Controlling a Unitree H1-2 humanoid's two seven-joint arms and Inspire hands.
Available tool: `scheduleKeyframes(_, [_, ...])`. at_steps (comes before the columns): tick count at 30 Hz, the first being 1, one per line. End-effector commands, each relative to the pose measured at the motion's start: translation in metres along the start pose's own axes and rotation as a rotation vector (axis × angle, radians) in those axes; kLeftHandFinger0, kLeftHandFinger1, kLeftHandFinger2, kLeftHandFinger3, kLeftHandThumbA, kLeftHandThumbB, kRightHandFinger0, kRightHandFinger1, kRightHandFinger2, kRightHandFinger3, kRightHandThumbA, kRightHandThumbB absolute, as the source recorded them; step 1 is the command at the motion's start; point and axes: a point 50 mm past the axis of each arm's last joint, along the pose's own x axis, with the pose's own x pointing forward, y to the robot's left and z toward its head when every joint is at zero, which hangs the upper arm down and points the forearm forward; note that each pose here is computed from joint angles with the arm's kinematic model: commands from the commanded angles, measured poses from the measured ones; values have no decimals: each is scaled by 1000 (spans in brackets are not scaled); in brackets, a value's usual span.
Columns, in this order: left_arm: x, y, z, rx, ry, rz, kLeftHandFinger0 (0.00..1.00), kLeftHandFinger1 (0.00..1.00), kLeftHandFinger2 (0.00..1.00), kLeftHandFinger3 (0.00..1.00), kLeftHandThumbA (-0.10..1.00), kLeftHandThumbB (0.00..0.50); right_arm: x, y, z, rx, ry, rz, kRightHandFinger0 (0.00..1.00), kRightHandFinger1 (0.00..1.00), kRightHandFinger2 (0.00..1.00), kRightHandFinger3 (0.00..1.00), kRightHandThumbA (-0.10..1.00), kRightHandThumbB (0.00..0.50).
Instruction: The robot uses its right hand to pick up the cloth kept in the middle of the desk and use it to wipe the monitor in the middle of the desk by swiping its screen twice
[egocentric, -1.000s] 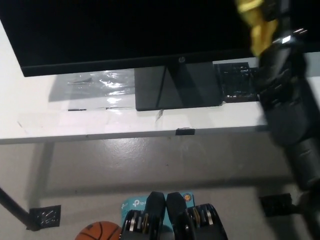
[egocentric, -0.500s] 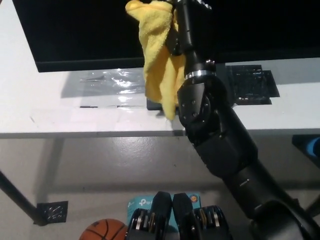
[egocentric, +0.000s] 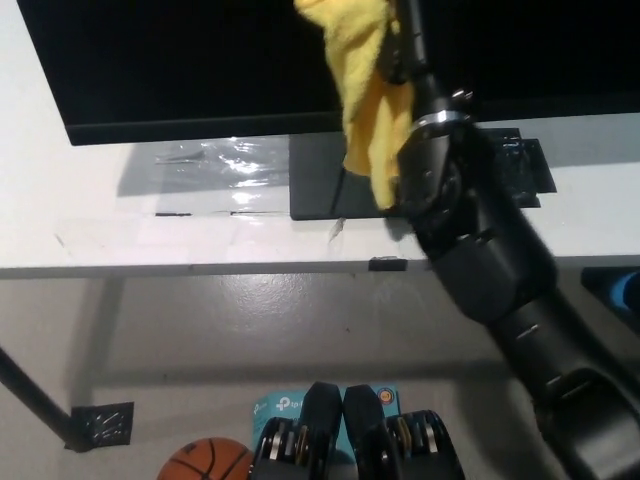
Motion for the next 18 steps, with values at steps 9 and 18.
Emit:
scheduleKeyframes(9, [-8,1,-8,10,-24,16,472,509,688,925,287,0,27,-74,-43,-121,-5,-161,0,117,590,554,-100,48])
scheduleKeyframes(18, [-12,-2,-10,8,-6,19,506,536,715,932,290,0,5,-76,-117,-207,101,-132,0,153,557,504,-100,152])
